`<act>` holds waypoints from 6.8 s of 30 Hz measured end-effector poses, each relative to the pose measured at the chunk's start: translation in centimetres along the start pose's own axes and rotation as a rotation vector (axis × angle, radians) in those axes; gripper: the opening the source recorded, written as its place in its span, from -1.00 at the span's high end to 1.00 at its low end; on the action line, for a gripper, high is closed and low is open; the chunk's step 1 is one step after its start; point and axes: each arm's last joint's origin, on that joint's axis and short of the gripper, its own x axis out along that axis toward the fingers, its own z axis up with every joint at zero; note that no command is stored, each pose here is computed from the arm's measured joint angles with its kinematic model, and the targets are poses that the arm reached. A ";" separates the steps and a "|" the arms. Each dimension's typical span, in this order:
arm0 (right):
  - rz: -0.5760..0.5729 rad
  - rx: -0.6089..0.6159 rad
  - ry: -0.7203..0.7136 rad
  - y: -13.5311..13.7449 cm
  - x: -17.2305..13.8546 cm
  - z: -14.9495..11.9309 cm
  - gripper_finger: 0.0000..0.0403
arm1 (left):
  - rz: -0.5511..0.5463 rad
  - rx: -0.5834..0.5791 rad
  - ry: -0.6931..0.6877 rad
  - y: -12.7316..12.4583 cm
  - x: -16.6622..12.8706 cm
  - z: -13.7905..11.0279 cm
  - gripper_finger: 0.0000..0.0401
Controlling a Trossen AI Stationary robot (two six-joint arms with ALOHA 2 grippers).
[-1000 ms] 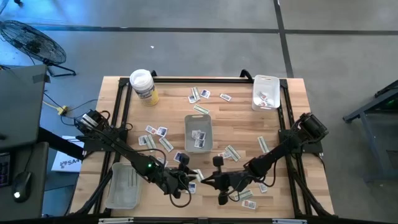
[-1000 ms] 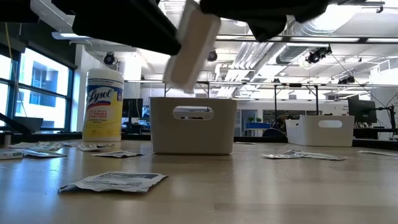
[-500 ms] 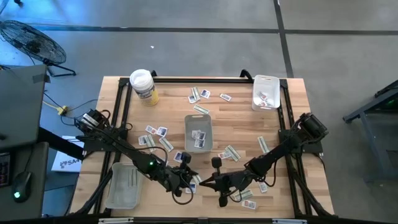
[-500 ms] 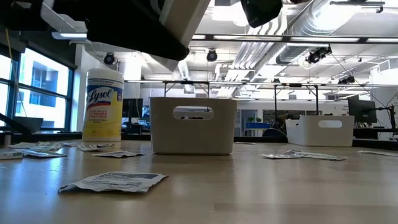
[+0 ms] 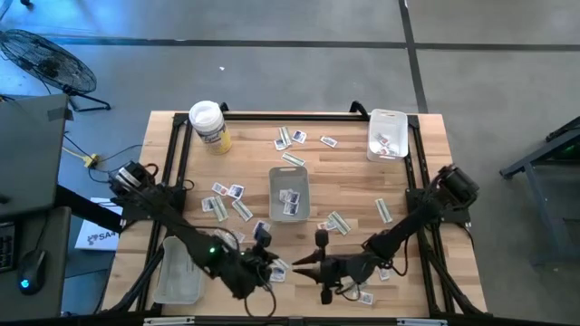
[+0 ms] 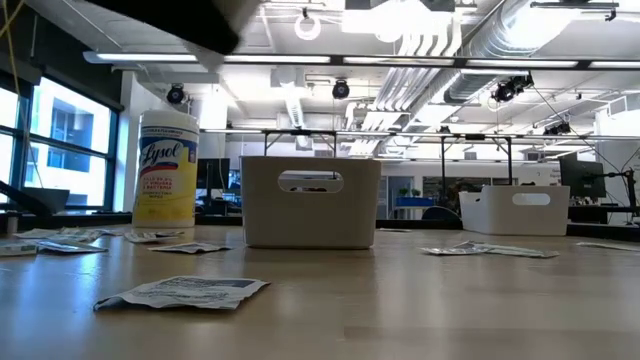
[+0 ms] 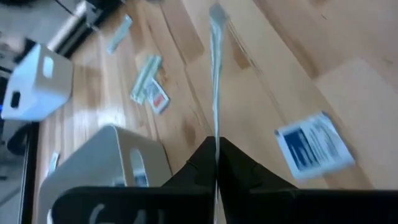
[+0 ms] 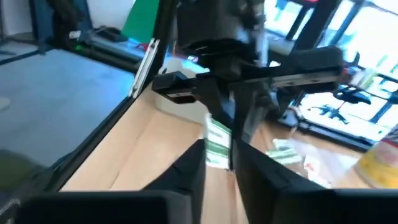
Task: Pick & Place First Aid Supplies
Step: Put the green pad into the bottom gray bin
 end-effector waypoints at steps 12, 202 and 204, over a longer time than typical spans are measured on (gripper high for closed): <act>-0.087 -0.018 0.058 0.4 -0.9 0.0 0.23 | -0.181 -0.441 0.619 -1.0 -10.8 -0.6 1.00; 0.010 0.105 0.121 -1.9 0.9 -1.2 0.32 | -0.230 -0.753 0.668 -1.3 2.2 -11.1 0.80; 0.011 0.105 0.121 -1.9 0.9 -1.2 0.32 | -0.234 -0.742 0.663 -1.3 2.2 -11.0 0.88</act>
